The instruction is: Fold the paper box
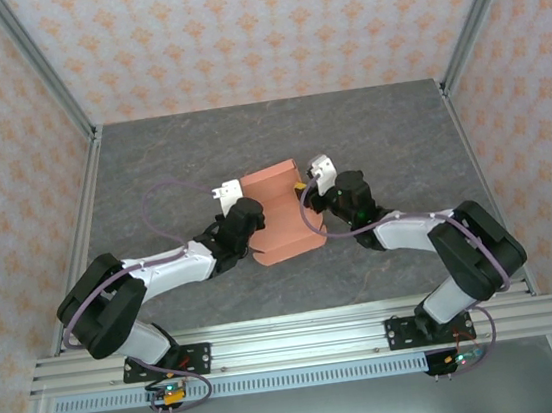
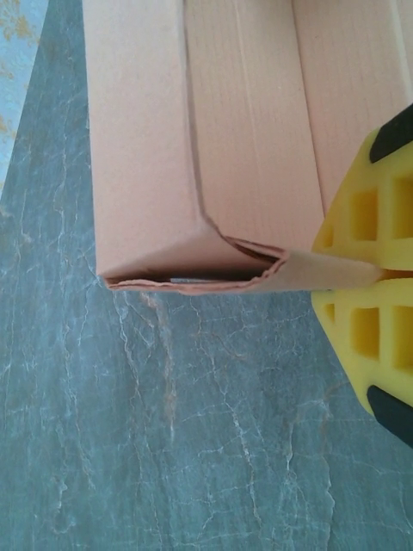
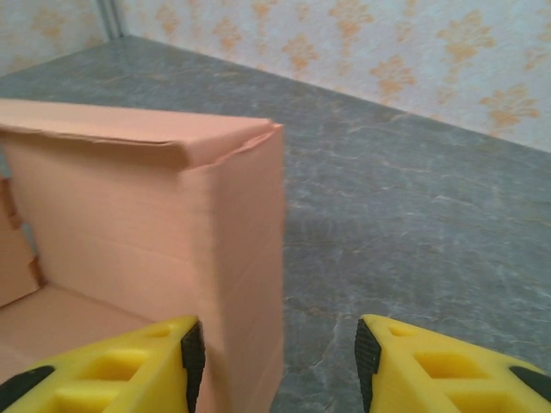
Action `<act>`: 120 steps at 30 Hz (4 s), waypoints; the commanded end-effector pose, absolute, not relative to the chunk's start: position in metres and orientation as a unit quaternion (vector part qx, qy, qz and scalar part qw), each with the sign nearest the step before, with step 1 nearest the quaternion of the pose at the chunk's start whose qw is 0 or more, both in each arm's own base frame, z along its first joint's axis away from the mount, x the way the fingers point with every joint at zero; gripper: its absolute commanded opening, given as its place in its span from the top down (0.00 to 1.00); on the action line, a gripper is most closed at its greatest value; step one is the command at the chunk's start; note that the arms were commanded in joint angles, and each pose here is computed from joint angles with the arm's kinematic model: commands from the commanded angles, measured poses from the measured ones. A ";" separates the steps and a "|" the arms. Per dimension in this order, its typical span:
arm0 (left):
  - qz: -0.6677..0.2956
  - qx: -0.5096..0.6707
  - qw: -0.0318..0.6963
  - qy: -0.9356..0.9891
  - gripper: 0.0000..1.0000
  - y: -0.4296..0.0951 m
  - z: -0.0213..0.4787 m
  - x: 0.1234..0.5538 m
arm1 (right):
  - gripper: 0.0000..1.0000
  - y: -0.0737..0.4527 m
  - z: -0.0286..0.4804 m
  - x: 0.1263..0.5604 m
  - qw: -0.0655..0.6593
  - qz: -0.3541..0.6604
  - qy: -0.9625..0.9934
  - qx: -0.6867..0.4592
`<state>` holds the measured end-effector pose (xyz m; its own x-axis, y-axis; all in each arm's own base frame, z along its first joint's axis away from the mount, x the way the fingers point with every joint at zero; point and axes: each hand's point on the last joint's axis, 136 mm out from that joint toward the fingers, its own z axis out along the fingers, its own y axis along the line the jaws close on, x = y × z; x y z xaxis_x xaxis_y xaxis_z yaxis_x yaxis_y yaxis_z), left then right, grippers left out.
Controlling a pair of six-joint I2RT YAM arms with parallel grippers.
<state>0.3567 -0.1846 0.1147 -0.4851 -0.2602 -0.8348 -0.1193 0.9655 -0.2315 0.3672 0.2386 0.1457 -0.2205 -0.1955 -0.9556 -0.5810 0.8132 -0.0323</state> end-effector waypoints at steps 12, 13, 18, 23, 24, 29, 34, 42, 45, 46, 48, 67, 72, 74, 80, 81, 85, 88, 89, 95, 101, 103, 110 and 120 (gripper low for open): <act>-0.064 -0.145 0.509 0.846 1.00 -0.177 0.128 0.360 | 0.48 0.246 0.153 0.397 0.587 0.103 0.769 -0.233; -0.064 -0.145 0.509 0.846 1.00 -0.176 0.128 0.360 | 0.48 0.248 0.150 0.399 0.586 0.091 0.770 -0.235; -0.060 -0.147 0.511 0.845 1.00 -0.174 0.129 0.359 | 0.52 0.246 0.145 0.407 0.593 0.016 0.774 -0.219; -0.060 -0.151 0.513 0.843 1.00 -0.174 0.132 0.360 | 0.65 0.220 0.145 0.412 0.601 -0.079 0.778 -0.166; -0.060 -0.151 0.513 0.843 1.00 -0.174 0.131 0.360 | 0.65 0.216 0.145 0.412 0.601 -0.092 0.778 -0.157; -0.062 -0.153 0.509 0.845 1.00 -0.176 0.129 0.361 | 0.65 0.195 0.144 0.409 0.602 -0.169 0.773 -0.102; -0.063 -0.152 0.506 0.847 1.00 -0.178 0.126 0.363 | 0.62 0.186 0.148 0.409 0.617 -0.193 0.761 -0.061; -0.054 -0.153 0.503 0.849 1.00 -0.178 0.126 0.364 | 0.52 0.228 0.160 0.393 0.624 0.039 0.774 -0.100; -0.050 -0.161 0.504 0.847 1.00 -0.177 0.128 0.366 | 0.48 0.236 0.172 0.375 0.603 0.127 0.777 -0.128; -0.048 -0.165 0.504 0.846 1.00 -0.177 0.128 0.367 | 0.48 0.235 0.177 0.368 0.594 0.149 0.779 -0.133; -0.046 -0.186 0.507 0.840 1.00 -0.174 0.129 0.370 | 0.45 0.228 0.189 0.358 0.586 0.179 0.781 -0.120; -0.090 -0.346 0.414 0.837 1.00 -0.190 0.107 0.387 | 0.24 0.202 0.170 0.292 0.300 0.356 0.844 0.266; -0.110 -0.351 0.398 0.840 1.00 -0.198 0.103 0.387 | 0.30 0.220 0.162 0.294 0.268 0.382 0.839 0.281; -0.115 -0.352 0.394 0.841 1.00 -0.199 0.103 0.386 | 0.35 0.234 0.158 0.298 0.255 0.394 0.839 0.277; -0.132 -0.349 0.390 0.842 1.00 -0.202 0.105 0.384 | 0.75 0.250 0.154 0.309 0.256 0.389 0.845 0.263; -0.137 -0.346 0.389 0.843 1.00 -0.203 0.106 0.383 | 0.80 0.249 0.152 0.310 0.261 0.378 0.851 0.257; -0.168 -0.336 0.374 0.848 0.62 -0.202 0.108 0.379 | 0.98 0.231 0.157 0.321 0.310 0.294 0.880 0.208; -0.216 -0.306 0.356 0.856 0.34 -0.206 0.112 0.374 | 1.00 0.216 0.166 0.329 0.341 0.223 0.902 0.140; -0.230 -0.290 0.352 0.860 0.26 -0.208 0.115 0.371 | 1.00 0.215 0.170 0.331 0.350 0.202 0.910 0.095; -0.263 -0.158 0.380 0.873 0.00 -0.211 0.155 0.349 | 0.93 0.208 0.171 0.323 0.310 0.075 0.935 -0.155; -0.239 -0.143 0.439 0.854 0.00 -0.180 0.178 0.338 | 0.94 0.199 0.181 0.330 0.303 -0.018 0.897 -0.321; -0.234 -0.138 0.452 0.850 0.00 -0.175 0.184 0.338 | 0.94 0.202 0.188 0.332 0.310 -0.024 0.878 -0.364; -0.261 -0.125 0.447 0.846 0.00 -0.174 0.176 0.343 | 0.84 0.213 0.197 0.335 0.301 -0.082 0.794 -0.521; -0.306 -0.112 0.405 0.854 0.00 -0.192 0.148 0.356 | 0.63 0.257 0.192 0.358 0.307 -0.087 0.739 -0.593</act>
